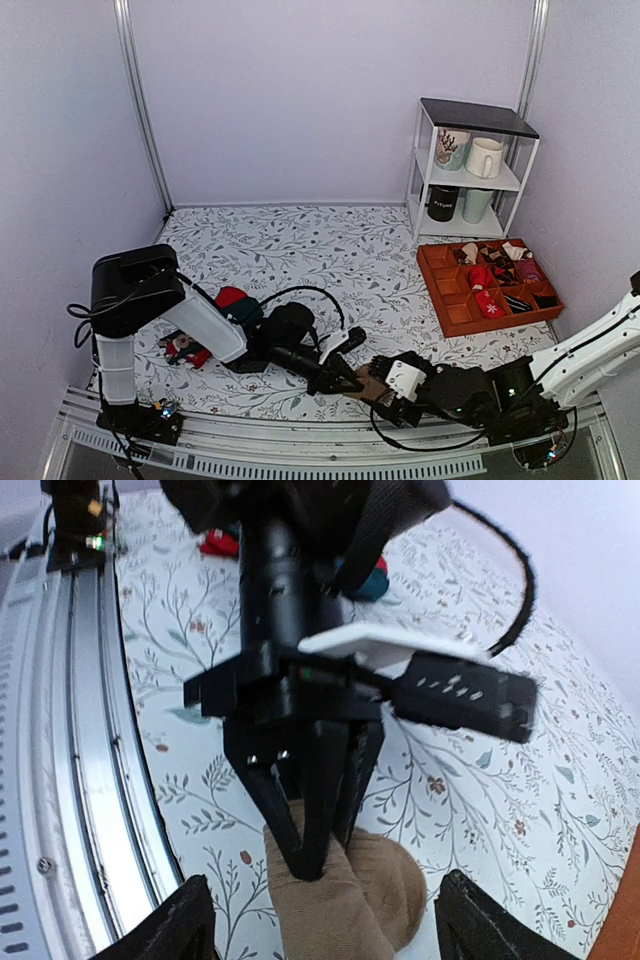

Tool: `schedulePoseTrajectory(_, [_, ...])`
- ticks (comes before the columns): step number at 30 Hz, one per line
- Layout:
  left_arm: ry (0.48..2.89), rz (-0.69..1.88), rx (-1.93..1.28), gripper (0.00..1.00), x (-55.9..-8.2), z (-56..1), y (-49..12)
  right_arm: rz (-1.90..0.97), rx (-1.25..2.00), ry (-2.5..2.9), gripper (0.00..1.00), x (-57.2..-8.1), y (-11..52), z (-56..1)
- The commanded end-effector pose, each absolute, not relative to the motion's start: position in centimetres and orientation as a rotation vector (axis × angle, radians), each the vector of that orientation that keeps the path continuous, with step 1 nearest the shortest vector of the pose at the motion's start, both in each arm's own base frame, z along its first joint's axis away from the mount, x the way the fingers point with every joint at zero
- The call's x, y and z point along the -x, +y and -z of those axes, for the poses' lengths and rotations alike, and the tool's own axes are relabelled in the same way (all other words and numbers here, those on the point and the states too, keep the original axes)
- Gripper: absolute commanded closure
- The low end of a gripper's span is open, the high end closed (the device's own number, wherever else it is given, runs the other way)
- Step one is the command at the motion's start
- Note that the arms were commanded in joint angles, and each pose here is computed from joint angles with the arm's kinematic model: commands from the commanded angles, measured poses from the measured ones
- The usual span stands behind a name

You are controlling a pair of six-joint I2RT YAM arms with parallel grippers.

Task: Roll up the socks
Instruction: Roll a pair of socks at the center of the board.

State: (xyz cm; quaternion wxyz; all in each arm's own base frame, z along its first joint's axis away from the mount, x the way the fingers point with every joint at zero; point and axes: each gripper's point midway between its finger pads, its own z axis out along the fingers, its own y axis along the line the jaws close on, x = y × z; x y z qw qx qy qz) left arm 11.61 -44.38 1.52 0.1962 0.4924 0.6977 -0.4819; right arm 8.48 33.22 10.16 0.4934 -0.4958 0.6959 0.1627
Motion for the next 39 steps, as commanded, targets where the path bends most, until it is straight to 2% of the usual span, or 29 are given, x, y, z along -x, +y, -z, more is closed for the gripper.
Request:
schedulePoseTrajectory(1, [2.643,1.004,-1.409,1.00,-7.8,11.0,-33.9,-0.574,1.055,1.624,0.18,-8.2,32.0,-14.8])
schedulePoseTrajectory(8, [2.646,1.012,-1.403,1.00,-7.7,11.0,-33.8,-0.712,1.175,1.641,0.20,-5.9,31.2,-13.3])
schedulePoseTrajectory(14, [2.650,1.011,-1.410,1.00,-7.6,11.1,-33.7,-0.732,1.179,1.731,0.24,-6.3,31.8,-10.5])
schedulePoseTrajectory(31, [2.635,1.027,-1.412,1.00,-7.7,11.2,-34.0,-0.696,1.207,1.935,0.26,-7.2,32.2,-4.3])
schedulePoseTrajectory(35, [2.626,1.037,-1.412,1.00,-7.8,11.2,-34.2,-0.667,1.203,1.999,0.32,-7.4,32.2,-2.7])
schedulePoseTrajectory(39, [2.611,1.054,-1.409,1.00,-7.9,11.1,-34.4,-0.649,1.197,2.062,0.52,-7.4,32.1,-1.3])
